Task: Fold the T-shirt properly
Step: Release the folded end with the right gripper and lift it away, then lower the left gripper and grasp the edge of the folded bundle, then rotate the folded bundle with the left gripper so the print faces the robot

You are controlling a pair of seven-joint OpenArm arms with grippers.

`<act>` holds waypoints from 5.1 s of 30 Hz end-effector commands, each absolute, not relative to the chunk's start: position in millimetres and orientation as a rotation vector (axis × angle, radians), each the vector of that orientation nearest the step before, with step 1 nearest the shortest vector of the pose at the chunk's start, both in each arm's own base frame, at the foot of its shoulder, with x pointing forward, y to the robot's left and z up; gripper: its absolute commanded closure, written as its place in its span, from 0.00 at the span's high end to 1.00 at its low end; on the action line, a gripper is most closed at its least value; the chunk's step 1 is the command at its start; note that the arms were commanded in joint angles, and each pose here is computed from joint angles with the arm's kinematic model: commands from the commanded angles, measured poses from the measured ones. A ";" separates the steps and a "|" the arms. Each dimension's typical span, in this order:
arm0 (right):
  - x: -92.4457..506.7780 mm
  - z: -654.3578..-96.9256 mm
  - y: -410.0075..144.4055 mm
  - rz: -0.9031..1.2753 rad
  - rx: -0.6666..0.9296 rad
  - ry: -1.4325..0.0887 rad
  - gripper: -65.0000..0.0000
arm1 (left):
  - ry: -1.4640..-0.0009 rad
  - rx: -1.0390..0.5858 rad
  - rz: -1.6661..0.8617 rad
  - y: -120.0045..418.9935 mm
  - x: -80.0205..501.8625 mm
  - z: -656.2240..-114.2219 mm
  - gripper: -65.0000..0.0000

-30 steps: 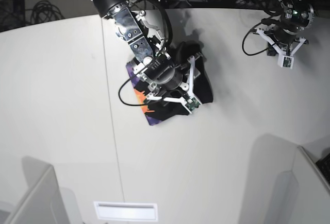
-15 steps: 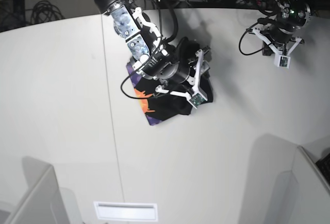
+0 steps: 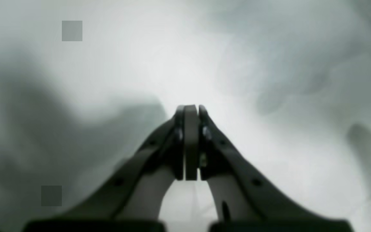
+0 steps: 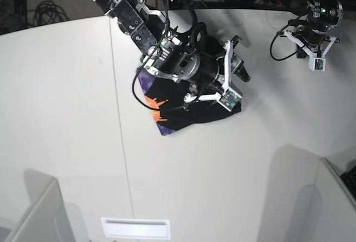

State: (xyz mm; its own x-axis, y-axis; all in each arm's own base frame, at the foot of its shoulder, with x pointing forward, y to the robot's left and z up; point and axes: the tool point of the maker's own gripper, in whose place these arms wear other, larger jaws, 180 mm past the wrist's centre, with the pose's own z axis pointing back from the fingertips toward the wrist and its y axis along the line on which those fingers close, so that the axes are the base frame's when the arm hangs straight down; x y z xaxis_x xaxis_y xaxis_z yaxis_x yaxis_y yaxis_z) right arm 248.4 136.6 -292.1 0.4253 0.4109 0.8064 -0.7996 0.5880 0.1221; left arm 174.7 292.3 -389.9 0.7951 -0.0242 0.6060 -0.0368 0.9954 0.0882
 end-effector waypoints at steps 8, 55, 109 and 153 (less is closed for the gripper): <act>299.3 -310.2 25.8 0.458 0.418 -0.968 0.00 | -0.767 0.039 -0.044 263.3 191.8 -361.0 0.00; 272.7 -317.5 -199.7 -0.107 0.314 -1.070 0.00 | -0.781 -0.762 0.331 110.6 253.8 -384.3 0.88; 262.4 -302.6 -288.8 -0.287 0.133 -1.101 0.00 | -0.561 -0.654 0.376 79.6 279.6 -413.8 0.00; 232.0 -357.1 -305.4 -0.399 0.145 -0.913 0.00 | -0.502 0.010 -1.125 41.6 311.4 -406.3 0.00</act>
